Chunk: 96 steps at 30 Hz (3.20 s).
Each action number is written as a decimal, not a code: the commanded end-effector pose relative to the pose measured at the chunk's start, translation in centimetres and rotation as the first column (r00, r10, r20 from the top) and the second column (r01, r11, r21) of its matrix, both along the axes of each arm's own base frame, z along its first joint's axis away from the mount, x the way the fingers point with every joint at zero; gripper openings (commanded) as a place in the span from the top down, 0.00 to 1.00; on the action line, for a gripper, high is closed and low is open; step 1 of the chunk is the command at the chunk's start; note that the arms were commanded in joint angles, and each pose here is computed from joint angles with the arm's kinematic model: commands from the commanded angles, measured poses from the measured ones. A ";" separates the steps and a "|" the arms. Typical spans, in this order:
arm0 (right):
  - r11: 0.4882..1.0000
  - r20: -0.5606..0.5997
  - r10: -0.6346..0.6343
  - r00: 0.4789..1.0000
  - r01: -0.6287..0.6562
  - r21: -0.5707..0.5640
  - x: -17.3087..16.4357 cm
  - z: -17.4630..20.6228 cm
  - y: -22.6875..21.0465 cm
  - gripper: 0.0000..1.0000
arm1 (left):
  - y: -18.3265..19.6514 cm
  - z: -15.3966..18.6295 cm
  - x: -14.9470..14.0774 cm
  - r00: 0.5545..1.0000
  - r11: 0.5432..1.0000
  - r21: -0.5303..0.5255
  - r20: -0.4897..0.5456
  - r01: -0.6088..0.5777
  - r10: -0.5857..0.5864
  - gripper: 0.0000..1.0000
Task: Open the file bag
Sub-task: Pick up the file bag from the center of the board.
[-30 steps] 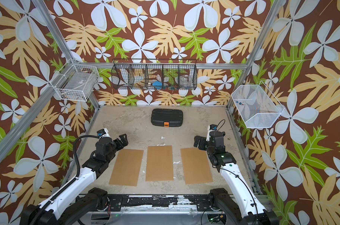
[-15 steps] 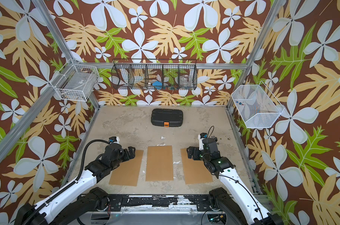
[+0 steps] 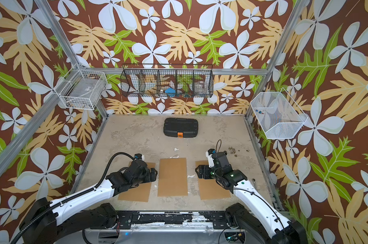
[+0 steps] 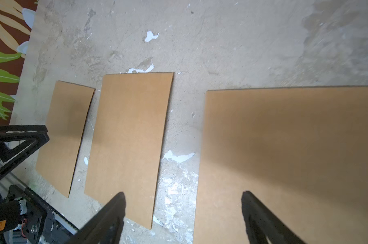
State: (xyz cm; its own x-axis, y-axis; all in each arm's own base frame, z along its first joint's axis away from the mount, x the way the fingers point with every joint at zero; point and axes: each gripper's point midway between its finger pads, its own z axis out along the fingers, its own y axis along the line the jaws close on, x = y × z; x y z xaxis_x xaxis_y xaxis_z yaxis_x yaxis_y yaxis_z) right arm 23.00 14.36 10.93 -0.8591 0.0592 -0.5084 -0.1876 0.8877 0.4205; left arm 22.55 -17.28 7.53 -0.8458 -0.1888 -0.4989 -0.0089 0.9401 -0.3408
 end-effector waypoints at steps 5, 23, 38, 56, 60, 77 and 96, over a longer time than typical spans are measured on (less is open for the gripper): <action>0.996 -0.042 0.061 0.997 -0.058 0.071 -0.7 -0.8 2.3 0.17 | -1.8 -0.9 -0.3 0.998 0.999 -0.028 -0.040 0.045 -0.046 0.19; 0.979 -0.119 0.148 0.982 -0.128 0.161 -2.1 -3.5 5.1 0.17 | -4.8 -3.9 -0.8 0.987 0.991 -0.066 -0.106 0.118 -0.125 0.33; 0.966 -0.185 0.198 0.963 -0.160 0.202 -2.6 -6.4 6.5 0.17 | -4.1 -7.2 -1.9 0.976 0.993 -0.033 -0.182 0.113 -0.117 0.42; 0.901 -0.225 0.319 0.921 -0.220 0.374 -3.3 -7.4 9.5 0.18 | -3.0 -8.7 -2.8 0.971 0.996 0.004 -0.223 0.093 -0.089 0.47; 0.861 -0.202 0.357 0.912 -0.237 0.450 -3.3 -6.3 10.6 0.18 | -2.6 -9.1 -3.0 0.970 0.996 0.015 -0.229 0.083 -0.078 0.47; 0.861 -0.158 0.374 0.914 -0.279 0.424 -1.9 -4.5 11.2 0.63 | -2.6 -9.4 -3.2 0.971 0.998 -0.011 -0.233 0.055 -0.056 0.47; 0.847 -0.042 0.451 0.891 -0.413 0.333 -0.7 0.2 11.4 0.99 | -6.0 4.1 4.3 0.995 0.954 -0.285 0.058 0.089 -0.075 0.25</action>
